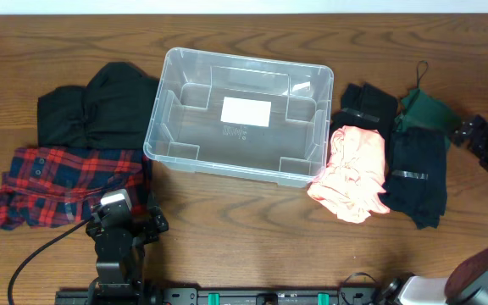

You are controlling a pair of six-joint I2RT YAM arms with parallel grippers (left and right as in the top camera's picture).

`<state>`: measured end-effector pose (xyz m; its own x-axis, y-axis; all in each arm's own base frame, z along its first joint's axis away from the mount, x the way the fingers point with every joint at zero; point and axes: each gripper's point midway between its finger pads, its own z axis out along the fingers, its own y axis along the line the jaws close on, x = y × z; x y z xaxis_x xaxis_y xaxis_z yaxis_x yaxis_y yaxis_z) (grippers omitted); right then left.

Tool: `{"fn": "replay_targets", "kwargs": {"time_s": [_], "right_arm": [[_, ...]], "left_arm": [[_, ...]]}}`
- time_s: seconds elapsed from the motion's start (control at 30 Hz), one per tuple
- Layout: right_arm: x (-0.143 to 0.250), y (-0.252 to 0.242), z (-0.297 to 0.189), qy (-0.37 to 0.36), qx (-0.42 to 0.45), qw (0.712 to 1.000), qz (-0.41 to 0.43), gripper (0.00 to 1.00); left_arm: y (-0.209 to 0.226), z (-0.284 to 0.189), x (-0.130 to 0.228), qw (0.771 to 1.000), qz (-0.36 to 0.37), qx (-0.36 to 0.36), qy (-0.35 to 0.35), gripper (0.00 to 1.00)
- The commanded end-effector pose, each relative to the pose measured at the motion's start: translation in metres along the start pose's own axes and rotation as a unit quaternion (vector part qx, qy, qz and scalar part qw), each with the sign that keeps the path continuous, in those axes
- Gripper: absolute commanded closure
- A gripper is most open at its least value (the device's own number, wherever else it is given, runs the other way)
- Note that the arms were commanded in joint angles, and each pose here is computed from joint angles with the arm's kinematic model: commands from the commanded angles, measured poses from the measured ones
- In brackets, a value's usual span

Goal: Pack container
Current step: 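Grasp the black folded garment with the right gripper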

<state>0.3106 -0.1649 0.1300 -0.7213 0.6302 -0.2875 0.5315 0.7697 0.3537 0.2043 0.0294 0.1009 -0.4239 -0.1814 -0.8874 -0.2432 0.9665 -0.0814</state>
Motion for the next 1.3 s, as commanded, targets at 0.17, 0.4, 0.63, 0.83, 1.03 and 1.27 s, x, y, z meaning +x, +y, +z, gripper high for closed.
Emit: {"fn": "replay_targets", "kwargs": {"time_s": [0.17,0.4,0.63,0.83,1.03,1.27], "right_arm": [[0.03,-0.008,0.048,0.099,-0.036,0.994,-0.03,0.02],[0.053,-0.005,0.083,0.111,-0.08,0.987,-0.079,0.02],[0.074,-0.003,0.097,0.115,-0.11,0.985,-0.072,0.1],[0.076,0.012,0.09,0.118,-0.15,0.98,-0.051,0.46],[0.068,0.042,0.055,0.092,-0.204,0.973,-0.048,0.62],[0.047,0.098,-0.041,-0.005,-0.248,0.966,-0.066,0.91]], "left_arm": [[0.001,0.003,0.005,1.0,0.001,-0.002,0.004,0.02],[0.001,0.003,0.005,1.0,0.001,-0.002,0.004,0.02],[0.001,0.003,0.005,1.0,0.001,-0.002,0.004,0.02],[0.001,0.003,0.005,1.0,0.001,-0.002,0.004,0.02],[0.001,0.003,0.005,1.0,0.001,-0.002,0.004,0.02],[0.001,0.003,0.005,1.0,0.001,-0.002,0.004,0.02]]}}
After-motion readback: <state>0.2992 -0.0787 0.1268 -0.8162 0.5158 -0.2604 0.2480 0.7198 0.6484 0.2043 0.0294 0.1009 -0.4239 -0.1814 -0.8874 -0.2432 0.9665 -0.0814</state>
